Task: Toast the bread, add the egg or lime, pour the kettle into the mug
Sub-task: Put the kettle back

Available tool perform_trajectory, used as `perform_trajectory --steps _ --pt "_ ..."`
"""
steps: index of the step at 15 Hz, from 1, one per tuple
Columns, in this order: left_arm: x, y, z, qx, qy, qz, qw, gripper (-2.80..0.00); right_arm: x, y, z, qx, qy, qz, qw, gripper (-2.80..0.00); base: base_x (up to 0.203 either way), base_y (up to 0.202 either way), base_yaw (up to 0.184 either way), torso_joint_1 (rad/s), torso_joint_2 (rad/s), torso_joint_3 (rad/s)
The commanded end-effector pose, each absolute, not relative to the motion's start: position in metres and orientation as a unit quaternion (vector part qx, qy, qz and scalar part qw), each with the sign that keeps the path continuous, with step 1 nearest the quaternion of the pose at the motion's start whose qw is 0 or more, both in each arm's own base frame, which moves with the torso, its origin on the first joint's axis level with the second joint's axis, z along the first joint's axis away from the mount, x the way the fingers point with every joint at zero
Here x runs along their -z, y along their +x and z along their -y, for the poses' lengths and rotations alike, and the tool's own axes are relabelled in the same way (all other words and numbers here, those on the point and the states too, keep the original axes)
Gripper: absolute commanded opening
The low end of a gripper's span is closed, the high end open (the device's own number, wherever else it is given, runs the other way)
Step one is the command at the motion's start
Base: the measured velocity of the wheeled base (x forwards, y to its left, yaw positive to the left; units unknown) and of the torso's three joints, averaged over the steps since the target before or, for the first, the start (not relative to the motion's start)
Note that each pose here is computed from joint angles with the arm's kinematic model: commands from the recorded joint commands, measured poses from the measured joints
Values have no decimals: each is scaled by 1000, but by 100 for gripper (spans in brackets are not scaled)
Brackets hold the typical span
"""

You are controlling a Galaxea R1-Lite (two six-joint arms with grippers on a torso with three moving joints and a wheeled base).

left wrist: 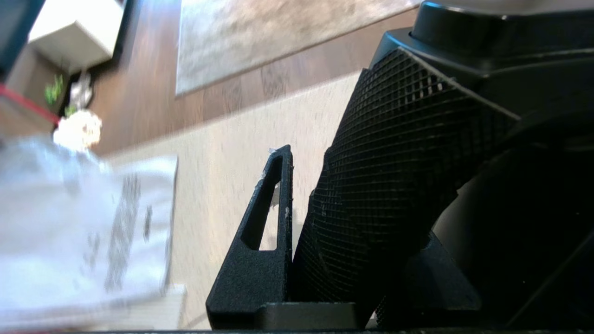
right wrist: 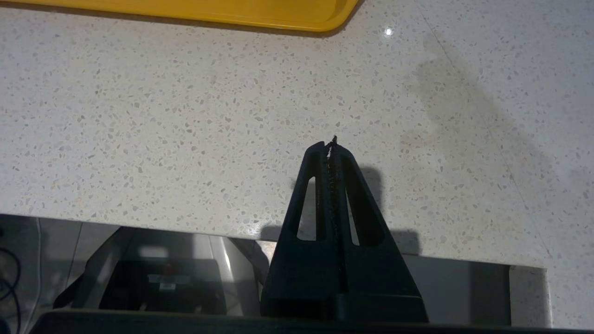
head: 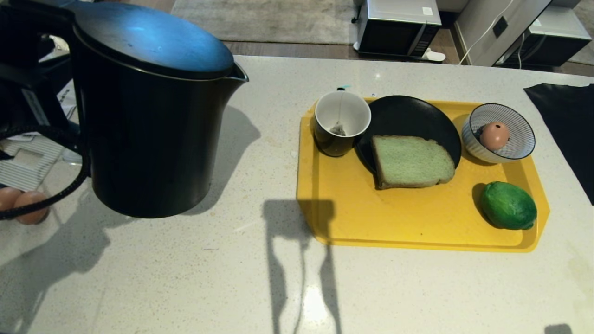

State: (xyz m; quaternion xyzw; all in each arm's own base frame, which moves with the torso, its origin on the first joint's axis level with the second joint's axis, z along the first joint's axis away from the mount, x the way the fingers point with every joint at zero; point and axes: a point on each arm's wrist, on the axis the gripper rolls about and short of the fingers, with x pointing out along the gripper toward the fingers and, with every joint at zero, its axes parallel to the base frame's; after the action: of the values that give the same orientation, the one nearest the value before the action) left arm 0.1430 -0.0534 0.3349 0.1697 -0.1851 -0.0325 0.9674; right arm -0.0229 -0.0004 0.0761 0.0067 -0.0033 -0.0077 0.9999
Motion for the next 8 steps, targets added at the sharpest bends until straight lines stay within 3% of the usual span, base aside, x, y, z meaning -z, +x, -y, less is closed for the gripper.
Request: perform_trajectory --steps 1,5,8 --pt "-313 153 50 23 163 150 975 -280 -76 -23 0 8 7 3 1000 -280 0 0 0 0 0 0" --pt "-289 194 55 24 113 103 988 -280 -76 -23 0 8 7 2 1000 -280 0 0 0 0 0 0" --pt "-277 241 48 31 85 126 988 -280 -76 -23 0 8 7 2 1000 -280 0 0 0 0 0 0"
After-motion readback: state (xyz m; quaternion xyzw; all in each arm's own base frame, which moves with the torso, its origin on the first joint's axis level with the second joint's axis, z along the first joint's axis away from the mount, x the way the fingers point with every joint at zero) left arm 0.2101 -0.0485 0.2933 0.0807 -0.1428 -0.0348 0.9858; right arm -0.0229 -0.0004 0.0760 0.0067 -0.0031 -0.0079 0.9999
